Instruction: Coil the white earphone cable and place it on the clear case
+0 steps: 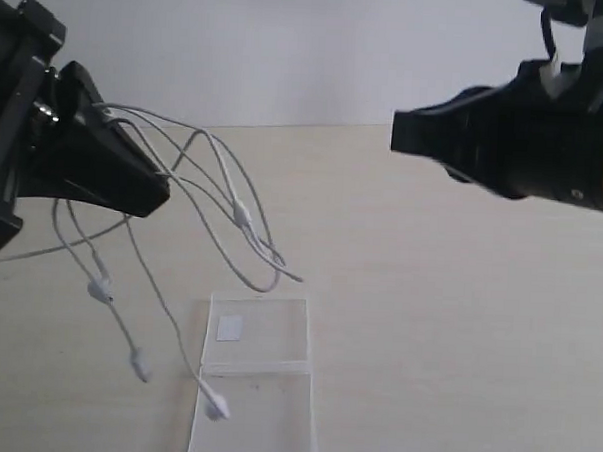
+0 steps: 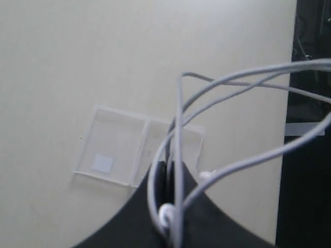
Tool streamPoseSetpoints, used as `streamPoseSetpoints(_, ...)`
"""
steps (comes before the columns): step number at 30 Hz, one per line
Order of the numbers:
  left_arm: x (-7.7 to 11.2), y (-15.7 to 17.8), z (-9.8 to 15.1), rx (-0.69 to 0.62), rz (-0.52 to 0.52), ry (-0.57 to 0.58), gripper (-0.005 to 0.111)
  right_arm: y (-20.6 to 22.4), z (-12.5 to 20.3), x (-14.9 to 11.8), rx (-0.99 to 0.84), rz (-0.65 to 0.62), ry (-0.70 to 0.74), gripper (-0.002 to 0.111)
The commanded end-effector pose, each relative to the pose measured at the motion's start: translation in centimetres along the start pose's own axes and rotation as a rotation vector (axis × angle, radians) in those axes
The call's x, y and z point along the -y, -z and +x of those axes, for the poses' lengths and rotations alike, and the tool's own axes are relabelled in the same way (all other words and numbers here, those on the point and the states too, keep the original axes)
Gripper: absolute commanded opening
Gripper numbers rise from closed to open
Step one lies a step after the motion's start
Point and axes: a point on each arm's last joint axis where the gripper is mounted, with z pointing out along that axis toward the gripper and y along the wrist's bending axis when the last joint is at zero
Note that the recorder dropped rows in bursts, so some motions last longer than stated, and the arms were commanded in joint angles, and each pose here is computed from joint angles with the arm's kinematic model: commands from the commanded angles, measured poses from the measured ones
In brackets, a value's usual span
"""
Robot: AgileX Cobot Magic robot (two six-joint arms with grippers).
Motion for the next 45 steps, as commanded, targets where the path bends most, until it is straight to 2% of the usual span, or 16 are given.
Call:
streamPoseSetpoints(1, -0.6, -1.8, -0.8, 0.057, 0.028, 0.054, 0.0, 0.3, 1.4, 0.9, -0.019, 0.047, -0.014, 0.0)
streamPoseSetpoints(4, -1.2, -3.1, -0.5, 0.053, 0.033, 0.047, 0.0, 1.4, 1.6, 2.3, 0.041, 0.17, -0.114, 0.0)
streamPoseSetpoints(7, -1.7, -4.7, -0.1, 0.041, 0.05, 0.058, 0.0, 2.8, 1.8, 3.3, 0.094, 0.263, -0.097, 0.0)
streamPoseSetpoints(15, -2.3, -7.7, 0.9, 0.02, 0.101, 0.082, 0.0, 4.4, 2.2, 3.6, 0.119, 0.275, -0.092, 0.0)
streamPoseSetpoints(22, -2.5, -8.7, 0.7, 0.053, 0.141, 0.101, 0.0, 4.4, 2.2, 3.7, 0.115, 0.276, -0.091, 0.0)
streamPoseSetpoints(35, -2.7, -11.6, 2.5, 0.054, 0.152, 0.161, 0.0, 4.4, 2.2, 3.7, 0.112, 0.277, -0.075, 0.0)
streamPoseSetpoints(45, -2.6, -11.9, 2.6, 0.068, 0.16, 0.181, 0.0, 4.4, 2.3, 3.6, 0.109, 0.27, -0.078, 0.0)
